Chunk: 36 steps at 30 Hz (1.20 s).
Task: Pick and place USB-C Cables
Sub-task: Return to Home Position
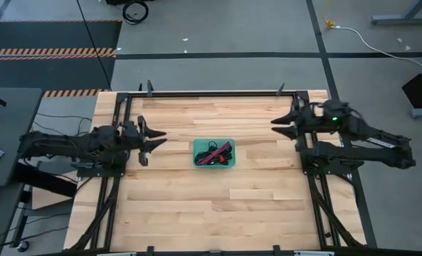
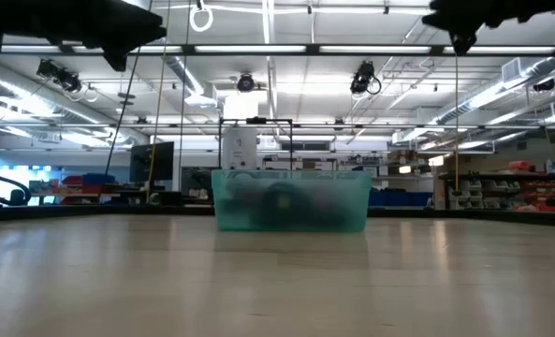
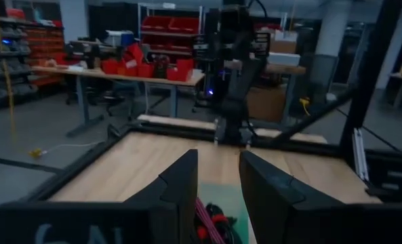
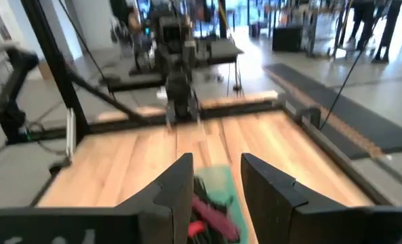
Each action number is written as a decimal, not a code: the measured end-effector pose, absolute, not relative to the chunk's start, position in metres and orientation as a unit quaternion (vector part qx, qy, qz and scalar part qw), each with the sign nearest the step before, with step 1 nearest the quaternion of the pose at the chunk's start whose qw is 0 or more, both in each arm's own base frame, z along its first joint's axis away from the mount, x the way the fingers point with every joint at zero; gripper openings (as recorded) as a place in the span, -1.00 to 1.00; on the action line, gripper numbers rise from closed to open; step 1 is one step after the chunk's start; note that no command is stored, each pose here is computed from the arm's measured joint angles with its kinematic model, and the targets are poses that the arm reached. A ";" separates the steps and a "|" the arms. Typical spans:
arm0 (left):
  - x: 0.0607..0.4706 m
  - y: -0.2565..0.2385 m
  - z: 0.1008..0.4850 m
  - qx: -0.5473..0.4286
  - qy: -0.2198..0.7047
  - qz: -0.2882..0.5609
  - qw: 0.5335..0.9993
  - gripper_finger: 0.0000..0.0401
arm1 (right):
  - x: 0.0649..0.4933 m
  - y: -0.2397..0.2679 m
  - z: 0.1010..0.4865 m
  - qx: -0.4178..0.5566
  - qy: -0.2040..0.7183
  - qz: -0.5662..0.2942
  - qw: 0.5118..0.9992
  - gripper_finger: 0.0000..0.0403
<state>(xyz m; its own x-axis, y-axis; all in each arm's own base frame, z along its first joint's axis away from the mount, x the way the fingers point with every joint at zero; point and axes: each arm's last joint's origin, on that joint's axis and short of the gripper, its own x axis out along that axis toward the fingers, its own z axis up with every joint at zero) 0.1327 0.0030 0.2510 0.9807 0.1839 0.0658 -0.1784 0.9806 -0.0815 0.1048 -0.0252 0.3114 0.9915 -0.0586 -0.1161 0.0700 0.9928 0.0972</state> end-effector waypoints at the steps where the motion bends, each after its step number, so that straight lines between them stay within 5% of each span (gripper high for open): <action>1: 0.133 0.003 0.247 -0.037 -0.032 0.089 0.995 -0.42 | 0.108 -0.026 0.306 0.051 0.060 -0.032 0.996 -0.35; 19: 0.133 0.001 0.213 -0.041 0.045 0.058 0.997 -0.42 | 0.122 -0.023 0.255 0.057 0.031 0.077 0.995 -0.35; 27: 0.128 0.002 0.171 -0.055 -0.008 0.074 0.996 -0.42 | 0.121 -0.026 0.220 0.111 0.019 0.014 0.994 -0.35; 36: 0.127 0.004 0.166 -0.076 -0.001 0.106 0.991 -0.42 | 0.122 -0.022 0.180 0.103 0.021 -0.020 0.994 -0.35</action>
